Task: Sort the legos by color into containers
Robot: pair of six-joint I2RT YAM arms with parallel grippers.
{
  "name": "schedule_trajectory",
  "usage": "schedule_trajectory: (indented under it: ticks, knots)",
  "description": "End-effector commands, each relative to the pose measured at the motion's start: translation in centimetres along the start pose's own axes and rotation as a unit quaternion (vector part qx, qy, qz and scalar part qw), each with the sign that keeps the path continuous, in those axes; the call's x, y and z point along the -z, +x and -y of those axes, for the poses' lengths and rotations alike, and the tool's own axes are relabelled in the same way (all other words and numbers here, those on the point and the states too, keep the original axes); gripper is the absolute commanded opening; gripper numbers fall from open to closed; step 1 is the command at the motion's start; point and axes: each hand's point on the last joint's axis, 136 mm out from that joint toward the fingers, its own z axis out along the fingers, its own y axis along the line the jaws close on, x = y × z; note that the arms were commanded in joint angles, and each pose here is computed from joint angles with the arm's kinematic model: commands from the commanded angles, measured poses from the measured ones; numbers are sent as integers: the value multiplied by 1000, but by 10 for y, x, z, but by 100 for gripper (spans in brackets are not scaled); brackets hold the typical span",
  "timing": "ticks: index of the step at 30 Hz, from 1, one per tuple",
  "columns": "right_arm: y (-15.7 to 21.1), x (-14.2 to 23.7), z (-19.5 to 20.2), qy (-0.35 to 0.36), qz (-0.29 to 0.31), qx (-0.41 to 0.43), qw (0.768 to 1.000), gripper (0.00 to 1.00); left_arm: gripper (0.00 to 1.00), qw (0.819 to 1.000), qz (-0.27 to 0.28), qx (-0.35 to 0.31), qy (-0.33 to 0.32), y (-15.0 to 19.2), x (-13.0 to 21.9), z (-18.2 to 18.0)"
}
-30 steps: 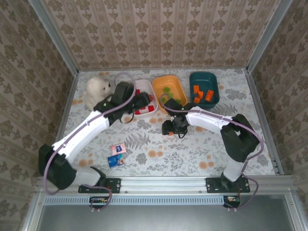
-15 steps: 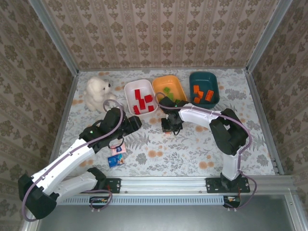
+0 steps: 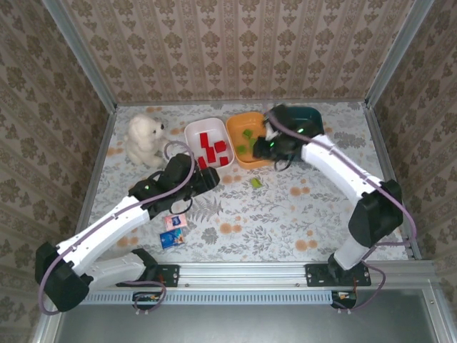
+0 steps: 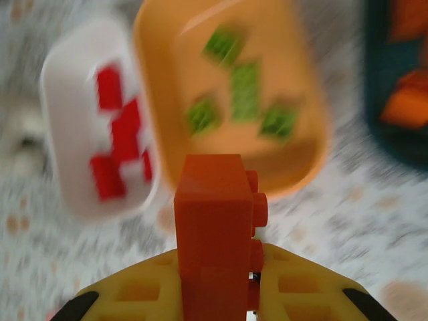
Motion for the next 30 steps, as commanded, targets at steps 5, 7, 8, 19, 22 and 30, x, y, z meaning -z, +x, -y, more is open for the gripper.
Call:
schedule_trajectory:
  ticks: [5,7,8,19,22,30]
  knots:
    - [-76,-57,88,84,10,-57,995,16,73,999,46,0,22,-23,15,20]
    - [-92,-78,102,92,12,-71,993,16,73,998,56,9,18,-24,20,16]
    - [-100,-88,109,98,12,-78,992,16,73,998,62,12,19,-25,24,15]
    - [-115,-155,174,146,-23,-152,977,22,75,993,111,29,29,-35,57,6]
    - [-106,-163,182,154,-38,-160,974,27,77,992,116,24,37,-39,58,10]
    - [-126,-132,156,134,-6,-135,982,63,79,994,96,14,53,-41,46,22]
